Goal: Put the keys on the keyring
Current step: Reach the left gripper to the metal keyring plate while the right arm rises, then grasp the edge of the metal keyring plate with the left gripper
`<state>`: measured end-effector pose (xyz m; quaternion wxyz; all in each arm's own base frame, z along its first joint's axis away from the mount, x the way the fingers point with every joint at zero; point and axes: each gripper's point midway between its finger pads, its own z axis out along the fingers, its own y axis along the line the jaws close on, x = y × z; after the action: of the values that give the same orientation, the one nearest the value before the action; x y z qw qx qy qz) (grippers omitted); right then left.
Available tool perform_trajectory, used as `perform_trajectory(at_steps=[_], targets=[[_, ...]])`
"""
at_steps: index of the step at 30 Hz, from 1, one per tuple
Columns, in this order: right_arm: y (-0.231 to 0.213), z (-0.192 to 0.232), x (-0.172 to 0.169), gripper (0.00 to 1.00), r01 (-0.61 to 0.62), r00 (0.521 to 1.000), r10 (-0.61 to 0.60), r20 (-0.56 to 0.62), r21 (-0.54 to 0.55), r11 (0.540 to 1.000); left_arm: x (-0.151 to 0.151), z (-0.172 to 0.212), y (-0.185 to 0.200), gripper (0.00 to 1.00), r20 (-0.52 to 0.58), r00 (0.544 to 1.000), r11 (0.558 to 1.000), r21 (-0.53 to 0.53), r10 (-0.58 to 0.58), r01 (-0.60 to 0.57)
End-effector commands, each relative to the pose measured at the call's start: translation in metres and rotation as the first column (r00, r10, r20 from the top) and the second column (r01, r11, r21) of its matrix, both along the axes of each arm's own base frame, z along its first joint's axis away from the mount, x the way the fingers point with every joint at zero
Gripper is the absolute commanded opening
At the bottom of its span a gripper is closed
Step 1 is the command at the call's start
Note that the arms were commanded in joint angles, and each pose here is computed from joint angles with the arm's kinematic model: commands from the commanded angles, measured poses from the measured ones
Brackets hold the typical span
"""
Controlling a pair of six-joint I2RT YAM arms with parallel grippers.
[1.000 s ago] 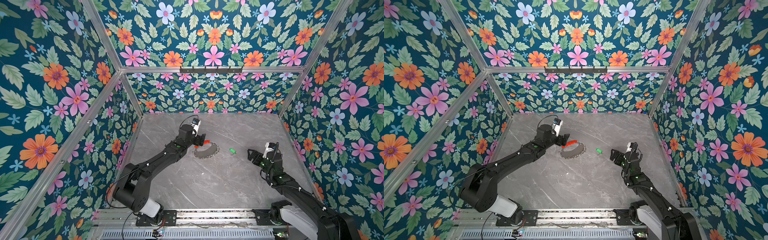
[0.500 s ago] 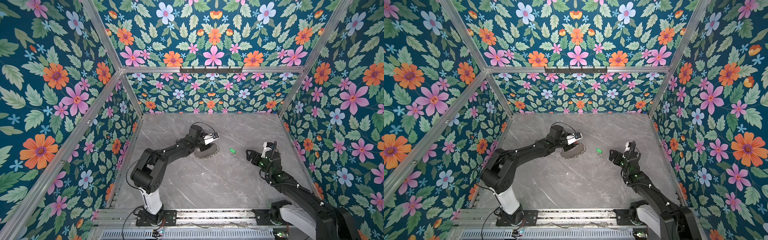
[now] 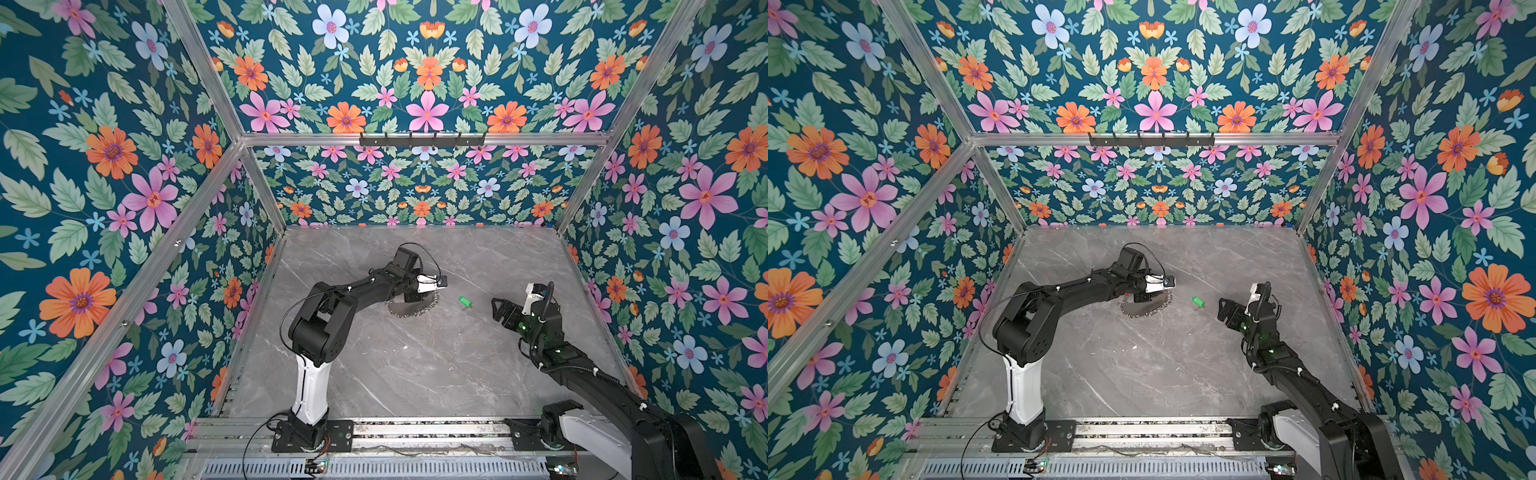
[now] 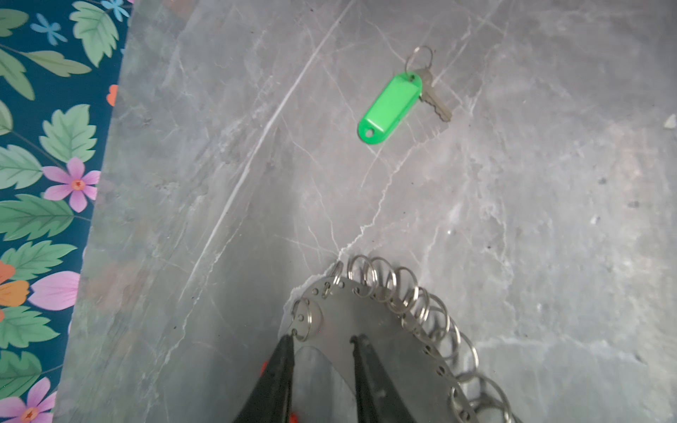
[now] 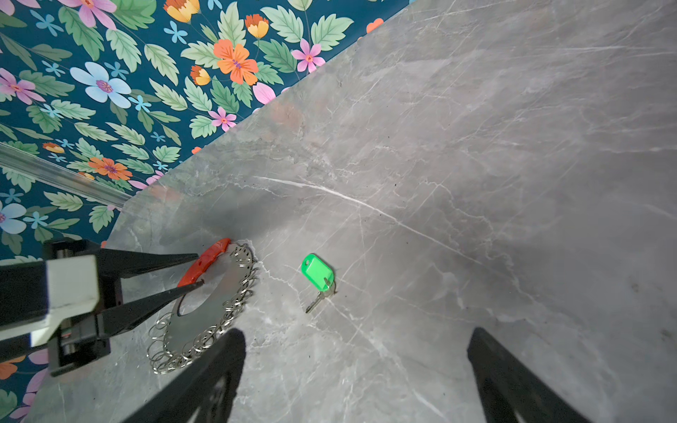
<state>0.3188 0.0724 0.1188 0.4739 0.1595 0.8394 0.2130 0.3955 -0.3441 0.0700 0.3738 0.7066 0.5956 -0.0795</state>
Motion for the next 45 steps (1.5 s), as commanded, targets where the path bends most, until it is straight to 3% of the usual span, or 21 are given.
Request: perform_trajectory(at_steps=[1, 28, 45], targets=[[0.002, 0.01, 0.005, 0.95, -0.005, 0.999, 0.004, 0.032, 0.008, 1.0, -0.005, -0.012, 0.001, 0.3, -0.013, 0.999, 0.998, 0.058, -0.035, 0.036], [0.004, 0.02, 0.002, 0.94, -0.025, 0.997, 0.024, 0.069, 0.011, 1.0, 0.012, -0.026, -0.019, 0.3, 0.0, 1.0, 0.996, 0.079, -0.029, 0.029], [0.003, 0.022, 0.001, 0.94, -0.018, 0.997, 0.018, 0.076, 0.007, 1.0, 0.017, -0.039, -0.017, 0.0, 0.016, 0.999, 0.993, 0.115, -0.03, 0.028]])
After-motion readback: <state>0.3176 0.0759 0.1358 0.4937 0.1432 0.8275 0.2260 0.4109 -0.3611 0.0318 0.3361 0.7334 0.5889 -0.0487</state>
